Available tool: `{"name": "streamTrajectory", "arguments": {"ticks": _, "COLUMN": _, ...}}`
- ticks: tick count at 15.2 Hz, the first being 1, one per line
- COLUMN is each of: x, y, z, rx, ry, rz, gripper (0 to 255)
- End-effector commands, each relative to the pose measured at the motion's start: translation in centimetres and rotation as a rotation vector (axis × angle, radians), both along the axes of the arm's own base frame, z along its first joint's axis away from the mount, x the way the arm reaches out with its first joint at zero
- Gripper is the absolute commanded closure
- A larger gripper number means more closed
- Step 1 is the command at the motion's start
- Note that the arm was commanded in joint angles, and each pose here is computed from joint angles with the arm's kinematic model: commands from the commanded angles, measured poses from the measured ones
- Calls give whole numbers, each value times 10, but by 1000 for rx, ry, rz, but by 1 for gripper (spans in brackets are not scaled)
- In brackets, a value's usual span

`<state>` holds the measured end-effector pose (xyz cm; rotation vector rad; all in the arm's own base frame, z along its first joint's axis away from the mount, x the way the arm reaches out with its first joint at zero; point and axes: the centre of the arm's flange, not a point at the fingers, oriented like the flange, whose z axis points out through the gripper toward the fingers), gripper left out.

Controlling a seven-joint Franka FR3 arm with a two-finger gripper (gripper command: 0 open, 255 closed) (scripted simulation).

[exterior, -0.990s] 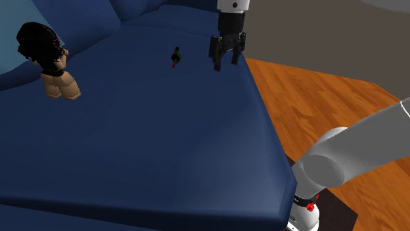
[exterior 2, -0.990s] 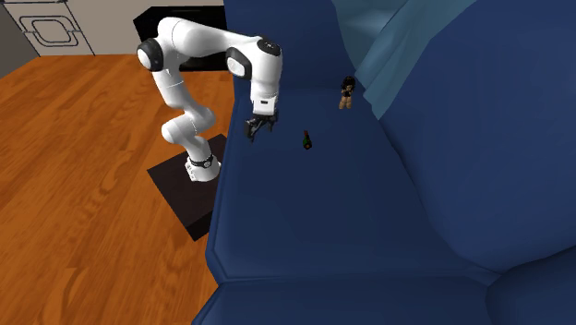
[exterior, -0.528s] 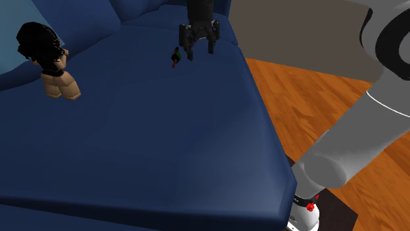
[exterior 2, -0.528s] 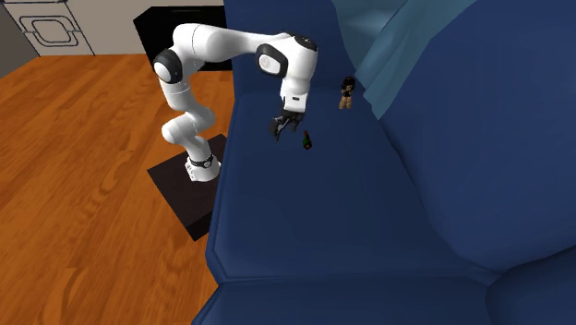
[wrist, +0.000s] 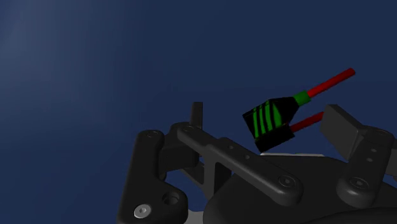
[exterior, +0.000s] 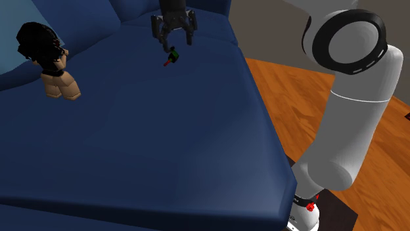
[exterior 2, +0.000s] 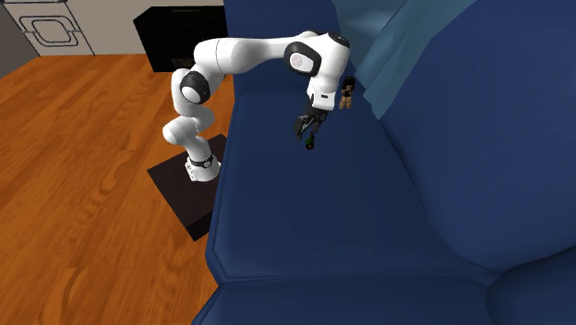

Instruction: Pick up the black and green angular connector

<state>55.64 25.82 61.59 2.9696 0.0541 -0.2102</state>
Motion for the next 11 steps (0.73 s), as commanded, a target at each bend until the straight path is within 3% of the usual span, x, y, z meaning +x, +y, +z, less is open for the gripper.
{"name": "streamTrajectory", "arguments": {"ticks": 1, "x": 2, "y": 2, "z": -11, "rx": -2, "ry": 0, "rz": -2, "gripper": 0}}
{"name": "streamTrajectory", "arguments": {"ticks": 7, "x": 2, "y": 2, "z": -35, "rx": -2, "ry": 0, "rz": -2, "gripper": 0}}
{"name": "streamTrajectory", "arguments": {"ticks": 8, "x": 1, "y": 3, "z": -34, "rx": -2, "ry": -1, "rz": -3, "gripper": 255}}
{"name": "streamTrajectory", "arguments": {"ticks": 11, "x": -1, "y": 3, "z": -35, "rx": -3, "ry": -1, "rz": -3, "gripper": 255}}
